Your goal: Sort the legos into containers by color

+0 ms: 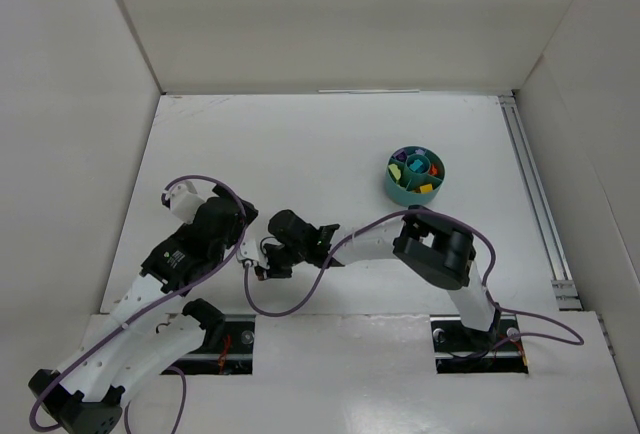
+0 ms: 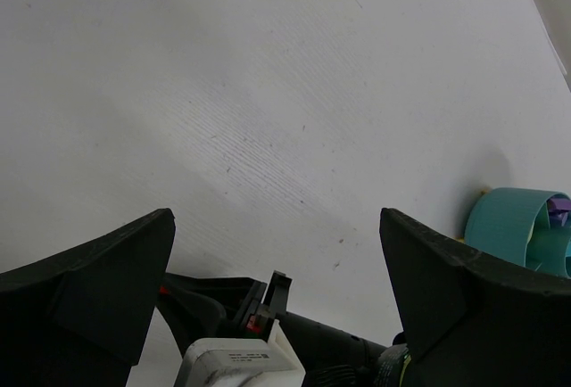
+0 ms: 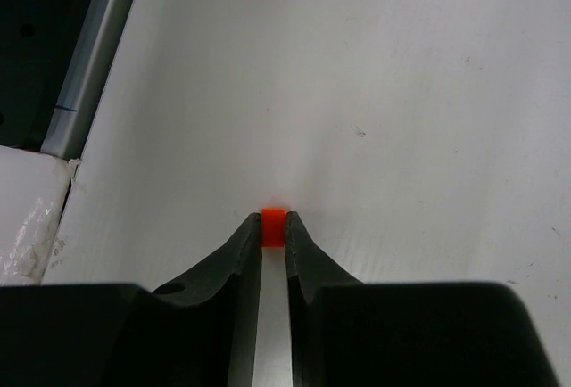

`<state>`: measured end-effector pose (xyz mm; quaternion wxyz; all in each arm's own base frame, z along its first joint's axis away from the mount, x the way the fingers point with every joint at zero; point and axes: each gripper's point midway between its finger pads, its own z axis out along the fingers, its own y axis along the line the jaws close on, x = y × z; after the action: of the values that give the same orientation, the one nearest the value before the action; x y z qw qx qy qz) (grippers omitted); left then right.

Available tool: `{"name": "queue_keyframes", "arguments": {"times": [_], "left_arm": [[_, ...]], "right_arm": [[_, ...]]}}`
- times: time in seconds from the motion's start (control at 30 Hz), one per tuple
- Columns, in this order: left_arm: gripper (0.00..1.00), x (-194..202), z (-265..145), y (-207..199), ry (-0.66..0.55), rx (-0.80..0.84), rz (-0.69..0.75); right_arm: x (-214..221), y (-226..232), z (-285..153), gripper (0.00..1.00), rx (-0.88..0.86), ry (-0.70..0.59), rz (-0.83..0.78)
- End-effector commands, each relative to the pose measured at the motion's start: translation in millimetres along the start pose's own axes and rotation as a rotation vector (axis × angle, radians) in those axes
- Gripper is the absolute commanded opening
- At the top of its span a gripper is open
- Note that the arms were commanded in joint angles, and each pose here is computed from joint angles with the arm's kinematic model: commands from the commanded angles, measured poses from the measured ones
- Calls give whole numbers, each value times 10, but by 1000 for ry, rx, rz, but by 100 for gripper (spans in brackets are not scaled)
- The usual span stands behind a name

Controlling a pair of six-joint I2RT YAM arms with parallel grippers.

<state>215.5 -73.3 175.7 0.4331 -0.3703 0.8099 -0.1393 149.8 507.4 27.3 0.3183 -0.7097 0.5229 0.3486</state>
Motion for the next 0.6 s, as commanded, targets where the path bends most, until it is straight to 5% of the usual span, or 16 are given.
{"name": "queue_keyframes", "arguments": {"times": [0.0, 0.33, 0.57], "left_arm": [[97, -37, 23, 38, -28, -14, -7], [97, -69, 6, -3, -34, 1, 11], [99, -72, 22, -85, -34, 26, 8]], "right_arm": [[20, -57, -68, 11, 27, 26, 5], [-288, -316, -728, 9, 168, -34, -32], [156, -862, -1946, 9, 440, -23, 77]]}}
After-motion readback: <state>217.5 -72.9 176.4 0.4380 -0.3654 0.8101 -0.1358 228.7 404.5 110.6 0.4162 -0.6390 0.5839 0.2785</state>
